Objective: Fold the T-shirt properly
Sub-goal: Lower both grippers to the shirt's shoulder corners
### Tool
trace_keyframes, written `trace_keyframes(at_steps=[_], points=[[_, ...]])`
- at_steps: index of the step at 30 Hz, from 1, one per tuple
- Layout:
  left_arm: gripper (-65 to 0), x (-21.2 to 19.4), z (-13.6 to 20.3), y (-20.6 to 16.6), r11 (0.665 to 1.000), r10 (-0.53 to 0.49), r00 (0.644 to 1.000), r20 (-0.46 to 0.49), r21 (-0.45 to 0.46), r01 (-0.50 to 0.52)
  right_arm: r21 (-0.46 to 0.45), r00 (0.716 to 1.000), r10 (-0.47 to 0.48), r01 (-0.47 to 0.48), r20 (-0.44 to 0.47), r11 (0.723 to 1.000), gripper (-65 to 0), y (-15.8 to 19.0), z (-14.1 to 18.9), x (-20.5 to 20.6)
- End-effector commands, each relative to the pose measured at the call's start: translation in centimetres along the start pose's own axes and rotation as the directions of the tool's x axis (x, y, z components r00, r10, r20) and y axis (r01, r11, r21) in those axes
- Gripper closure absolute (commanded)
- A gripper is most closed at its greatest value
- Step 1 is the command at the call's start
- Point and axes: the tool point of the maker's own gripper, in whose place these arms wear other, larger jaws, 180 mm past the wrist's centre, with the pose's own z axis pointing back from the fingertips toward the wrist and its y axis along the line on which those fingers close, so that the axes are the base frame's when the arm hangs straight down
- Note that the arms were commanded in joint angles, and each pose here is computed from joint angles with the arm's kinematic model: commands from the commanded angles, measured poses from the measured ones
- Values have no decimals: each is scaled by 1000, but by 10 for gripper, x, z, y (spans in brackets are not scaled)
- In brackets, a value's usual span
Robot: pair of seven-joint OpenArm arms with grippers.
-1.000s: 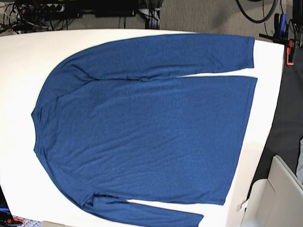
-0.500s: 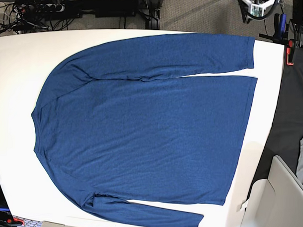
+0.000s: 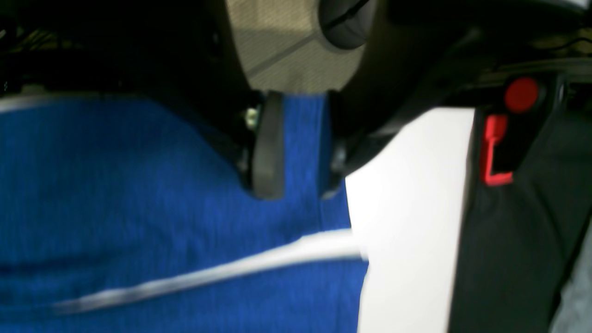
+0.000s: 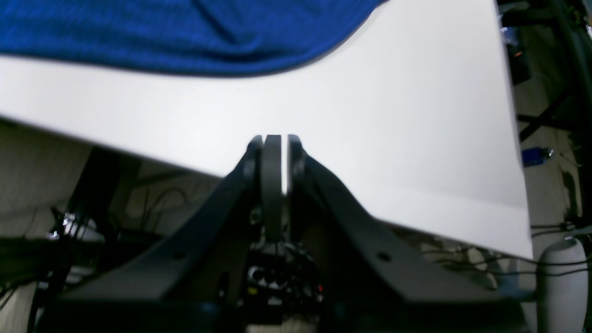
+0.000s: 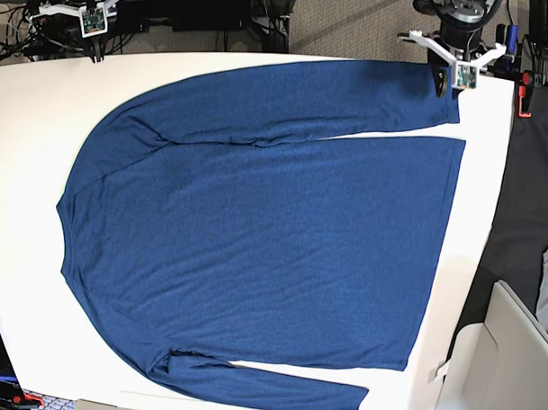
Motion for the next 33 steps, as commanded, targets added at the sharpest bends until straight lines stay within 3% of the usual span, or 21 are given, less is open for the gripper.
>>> trace_keyframes(at_steps=[1, 5, 9, 15, 20, 24, 33], points=[[-168, 9, 2, 2, 1000, -5, 999, 35, 4, 4, -11, 999, 6, -5, 39, 1000, -57, -5, 0, 10], [-240, 14, -4, 2, 1000, 11, 999, 44, 5, -11, -45, 1000, -2, 3, 12, 999, -169, -13, -16, 11], [-291, 12, -18, 2, 996, 84, 996, -28, -4, -84, -78, 1000, -16, 15, -7, 997, -172, -20, -31, 15], [-299, 7, -33, 3, 993, 120, 987, -104, 0, -120, -98, 999, -23, 25, 24, 995, -174, -25, -39, 25], [-300, -11, -41, 31, 983, 171, 975, -140, 95, -159, -99, 999, -26, 28, 25, 995, -174, -25, -39, 25], [-300, -26, -44, 35, 978, 193, 966, -174, 110, -176, -104, 999, -26, 29, 32, 994, -174, -27, -41, 27], [-301, -36, -46, 13, 951, 304, 929, -210, 10, -309, -123, 999, -49, 48, -5, 991, -174, -31, -49, 25]])
